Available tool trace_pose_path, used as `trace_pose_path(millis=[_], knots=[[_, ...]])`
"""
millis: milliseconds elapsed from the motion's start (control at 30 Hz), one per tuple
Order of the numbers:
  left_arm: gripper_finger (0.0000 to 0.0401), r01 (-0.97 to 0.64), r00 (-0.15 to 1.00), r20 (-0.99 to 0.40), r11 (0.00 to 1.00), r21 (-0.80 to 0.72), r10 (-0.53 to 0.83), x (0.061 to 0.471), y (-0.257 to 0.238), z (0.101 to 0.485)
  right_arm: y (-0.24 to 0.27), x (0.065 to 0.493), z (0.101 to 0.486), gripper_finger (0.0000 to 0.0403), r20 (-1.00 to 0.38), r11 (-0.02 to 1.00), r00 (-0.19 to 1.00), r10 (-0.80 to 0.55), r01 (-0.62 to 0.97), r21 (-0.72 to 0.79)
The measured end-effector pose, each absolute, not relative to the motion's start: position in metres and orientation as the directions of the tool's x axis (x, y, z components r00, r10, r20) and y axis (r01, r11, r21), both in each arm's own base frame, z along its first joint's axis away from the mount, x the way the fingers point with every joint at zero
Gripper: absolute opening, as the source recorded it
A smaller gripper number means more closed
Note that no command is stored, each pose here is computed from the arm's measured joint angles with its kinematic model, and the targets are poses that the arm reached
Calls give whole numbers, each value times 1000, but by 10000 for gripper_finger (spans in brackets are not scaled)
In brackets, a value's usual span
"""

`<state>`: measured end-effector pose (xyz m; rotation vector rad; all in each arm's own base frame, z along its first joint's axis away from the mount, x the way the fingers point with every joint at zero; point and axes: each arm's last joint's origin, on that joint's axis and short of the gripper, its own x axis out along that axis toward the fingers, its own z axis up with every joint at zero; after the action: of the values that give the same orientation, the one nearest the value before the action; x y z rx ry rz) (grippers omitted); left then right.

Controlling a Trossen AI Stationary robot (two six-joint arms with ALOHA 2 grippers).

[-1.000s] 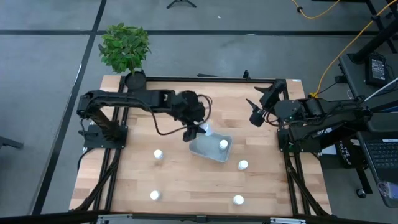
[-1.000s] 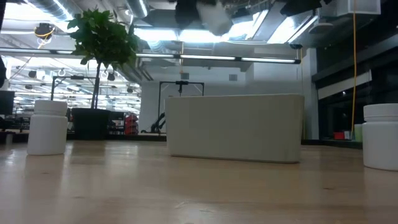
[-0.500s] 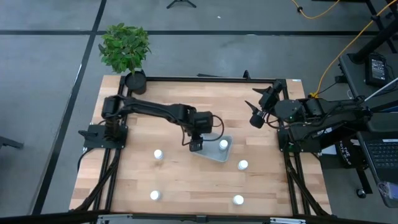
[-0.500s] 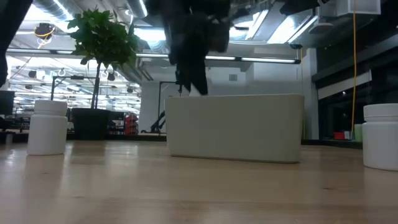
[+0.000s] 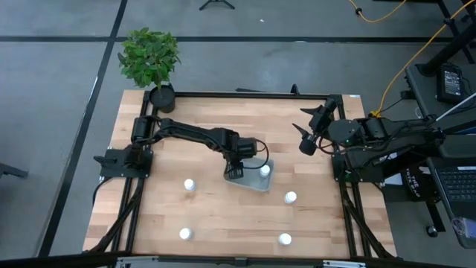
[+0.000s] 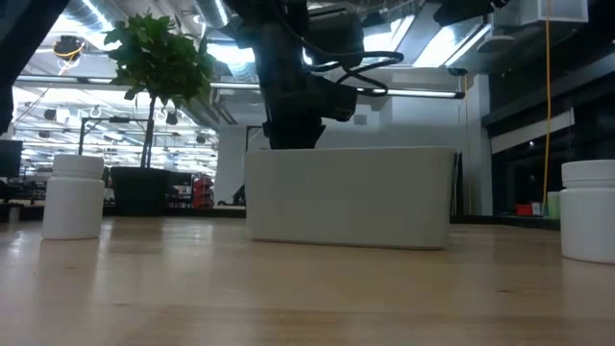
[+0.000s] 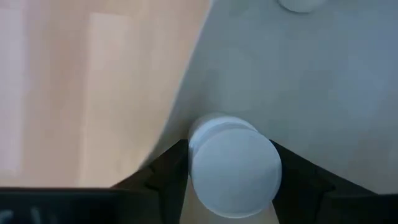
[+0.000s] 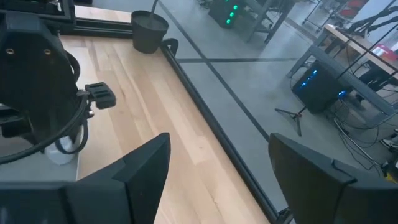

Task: Pick and place pill bottles into a basket
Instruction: Put the white pill bottle into the gray bin

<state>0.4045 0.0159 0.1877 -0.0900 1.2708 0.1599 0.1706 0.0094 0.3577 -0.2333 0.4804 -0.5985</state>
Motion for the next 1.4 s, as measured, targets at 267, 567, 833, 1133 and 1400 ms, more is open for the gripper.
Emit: trace_pose_path(millis=[267,567,833,1133,1400], knots=[[309,-231,290,-957,971,-60,10,404,25,189,9,171,358,272,-364,804,721,-589,482,-348],[345,-180,220,-972,983,47,87,401,21,261,10,169,354,272,-402,821,721,-564,436,-369],[342,-277,213,-887,896,347,410,386,35,336,34,153,350,272,-674,960,717,-177,-25,-279],[342,-547,108,-728,652,525,677,357,56,364,85,178,340,272,-820,999,573,9,-39,-17],[342,-455,108,-695,657,602,711,351,33,368,111,236,281,301,-950,930,310,-38,359,80]])
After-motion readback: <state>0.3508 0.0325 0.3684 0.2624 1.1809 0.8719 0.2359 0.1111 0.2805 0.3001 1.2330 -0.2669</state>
